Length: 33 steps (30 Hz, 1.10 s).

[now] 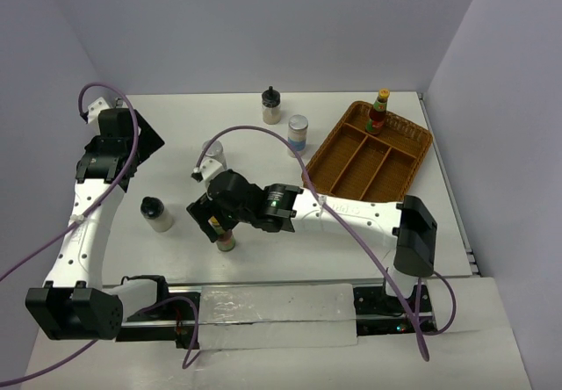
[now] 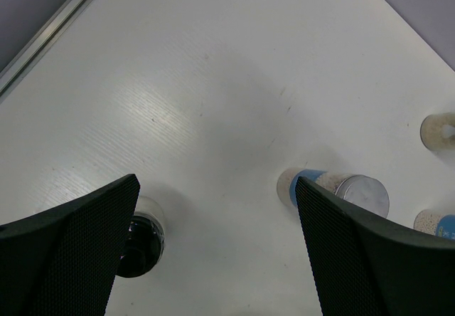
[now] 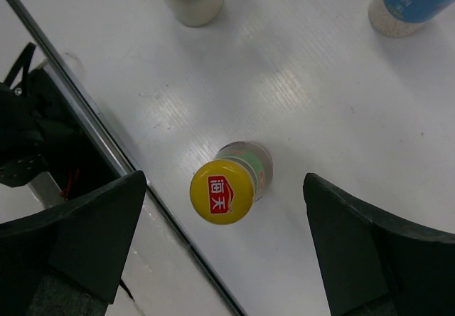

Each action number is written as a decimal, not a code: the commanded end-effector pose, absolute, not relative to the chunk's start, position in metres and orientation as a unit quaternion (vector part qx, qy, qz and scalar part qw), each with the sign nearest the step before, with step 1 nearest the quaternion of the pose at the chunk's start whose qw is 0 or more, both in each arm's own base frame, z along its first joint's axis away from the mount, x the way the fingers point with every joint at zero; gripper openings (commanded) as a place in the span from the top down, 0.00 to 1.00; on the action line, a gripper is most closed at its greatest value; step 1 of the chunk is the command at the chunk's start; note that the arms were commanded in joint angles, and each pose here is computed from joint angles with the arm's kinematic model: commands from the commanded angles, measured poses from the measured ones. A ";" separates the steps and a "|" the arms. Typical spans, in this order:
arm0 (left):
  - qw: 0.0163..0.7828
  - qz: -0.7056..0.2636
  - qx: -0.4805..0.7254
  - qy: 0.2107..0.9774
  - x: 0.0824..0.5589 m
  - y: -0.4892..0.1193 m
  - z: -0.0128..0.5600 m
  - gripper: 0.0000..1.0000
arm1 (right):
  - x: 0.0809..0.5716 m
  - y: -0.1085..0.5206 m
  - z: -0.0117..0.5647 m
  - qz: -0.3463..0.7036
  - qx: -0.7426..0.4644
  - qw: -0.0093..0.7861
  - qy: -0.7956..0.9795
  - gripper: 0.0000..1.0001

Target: Organize the condiment bottles

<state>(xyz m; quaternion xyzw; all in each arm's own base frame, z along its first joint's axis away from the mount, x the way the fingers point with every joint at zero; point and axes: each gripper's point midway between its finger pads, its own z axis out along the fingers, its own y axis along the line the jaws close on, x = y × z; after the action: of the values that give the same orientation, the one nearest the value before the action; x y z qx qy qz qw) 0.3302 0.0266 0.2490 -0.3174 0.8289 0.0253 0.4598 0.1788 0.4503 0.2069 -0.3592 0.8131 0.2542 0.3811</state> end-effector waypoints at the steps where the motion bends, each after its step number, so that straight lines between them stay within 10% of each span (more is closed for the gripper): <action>1: 0.481 0.017 -0.319 0.816 0.341 0.027 0.263 0.01 | 0.184 0.461 0.211 0.258 -0.352 0.398 0.807 0.03; 10: 0.479 0.014 -0.317 0.818 0.341 0.026 0.261 0.00 | 0.189 0.461 0.197 0.243 -0.350 0.397 0.813 0.20; 33: 0.485 0.023 -0.318 0.814 0.338 0.030 0.262 0.00 | 0.189 0.461 0.177 0.229 -0.355 0.387 0.820 0.27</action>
<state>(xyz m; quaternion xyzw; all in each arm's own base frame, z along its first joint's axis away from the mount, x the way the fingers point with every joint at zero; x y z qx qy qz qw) 0.3332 0.0266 0.2457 -0.3170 0.8308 0.0273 0.4567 0.1855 0.4495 0.1719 -0.3595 0.8258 0.2216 0.3738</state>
